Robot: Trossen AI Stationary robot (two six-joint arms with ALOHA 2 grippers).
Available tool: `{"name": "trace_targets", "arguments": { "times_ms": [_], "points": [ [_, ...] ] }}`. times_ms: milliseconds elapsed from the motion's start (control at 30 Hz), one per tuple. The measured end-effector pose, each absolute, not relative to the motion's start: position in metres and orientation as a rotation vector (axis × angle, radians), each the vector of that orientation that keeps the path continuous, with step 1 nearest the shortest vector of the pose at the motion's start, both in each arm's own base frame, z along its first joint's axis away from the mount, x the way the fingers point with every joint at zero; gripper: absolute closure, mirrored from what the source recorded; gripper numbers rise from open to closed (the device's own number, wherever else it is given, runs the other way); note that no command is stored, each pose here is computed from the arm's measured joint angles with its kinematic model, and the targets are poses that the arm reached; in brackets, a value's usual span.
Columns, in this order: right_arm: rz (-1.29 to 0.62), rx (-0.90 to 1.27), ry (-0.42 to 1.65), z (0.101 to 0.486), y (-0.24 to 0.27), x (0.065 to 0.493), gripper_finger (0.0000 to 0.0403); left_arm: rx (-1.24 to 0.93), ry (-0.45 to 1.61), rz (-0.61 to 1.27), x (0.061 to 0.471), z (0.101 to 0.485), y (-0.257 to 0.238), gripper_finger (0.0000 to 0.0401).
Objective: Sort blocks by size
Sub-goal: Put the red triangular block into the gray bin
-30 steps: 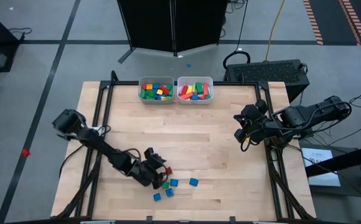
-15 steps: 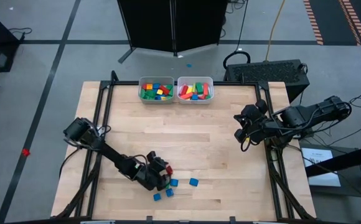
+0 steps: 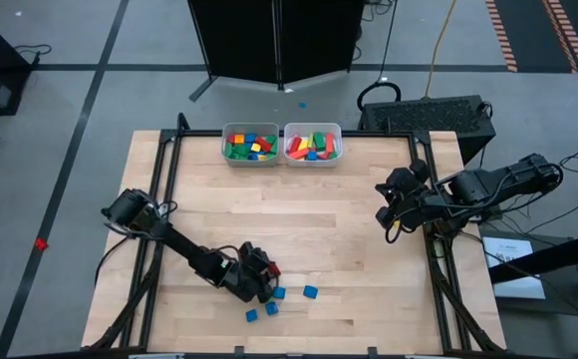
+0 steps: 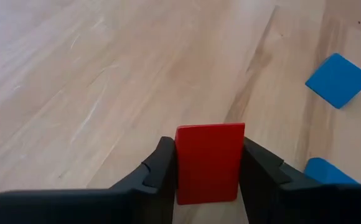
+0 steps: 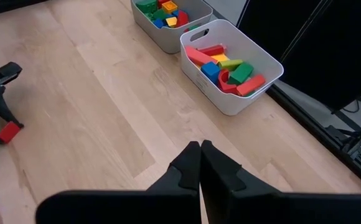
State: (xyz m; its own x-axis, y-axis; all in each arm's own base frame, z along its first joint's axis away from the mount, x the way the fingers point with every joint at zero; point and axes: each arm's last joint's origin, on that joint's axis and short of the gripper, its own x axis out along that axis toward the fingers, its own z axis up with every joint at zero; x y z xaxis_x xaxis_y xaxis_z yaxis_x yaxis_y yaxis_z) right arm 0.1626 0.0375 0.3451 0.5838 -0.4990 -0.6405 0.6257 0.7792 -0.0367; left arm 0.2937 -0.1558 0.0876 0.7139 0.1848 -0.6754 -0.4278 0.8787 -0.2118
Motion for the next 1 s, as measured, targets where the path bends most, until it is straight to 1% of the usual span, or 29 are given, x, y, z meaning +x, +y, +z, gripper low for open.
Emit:
{"name": "trace_targets", "arguments": {
  "times_ms": [133,233,300,367,467,567,667,733,833,1000],
  "points": [
    [-0.661,0.201,0.681,0.345,0.037,0.163,0.0403,-0.434,0.7,0.322,0.297,0.108,-0.146,0.028],
    [-0.662,0.201,0.681,0.345,0.037,0.163,0.0403,-0.478,0.651,0.361,0.299,0.142,-0.124,0.028],
    [-0.663,0.202,0.68,0.345,0.037,0.163,0.0403,-0.486,0.633,0.44,0.296,0.165,-0.098,0.028],
    [-0.664,0.205,0.679,0.345,0.037,0.163,0.0403,-0.437,0.655,0.532,0.289,0.18,-0.068,0.028],
    [-0.666,0.21,0.677,0.345,0.037,0.163,0.0403,-0.359,0.61,0.629,0.279,0.21,-0.021,0.028],
    [-0.674,0.22,0.67,0.345,0.037,0.163,0.0403,-0.278,0.581,0.725,0.27,0.229,0.026,0.028],
    [-0.678,0.228,0.665,0.345,0.037,0.163,0.0403,-0.252,0.547,0.807,0.258,0.241,0.069,0.028],
    [-0.678,0.23,0.664,0.345,0.037,0.163,0.0403,-0.248,0.565,0.836,0.25,0.243,0.093,0.028],
    [-0.678,0.232,0.662,0.345,0.037,0.163,0.0403,-0.265,0.614,0.857,0.24,0.237,0.122,0.028],
    [-0.681,0.238,0.66,0.345,0.037,0.163,0.0403,-0.268,0.695,0.908,0.23,0.222,0.153,0.028]
  ]
}}
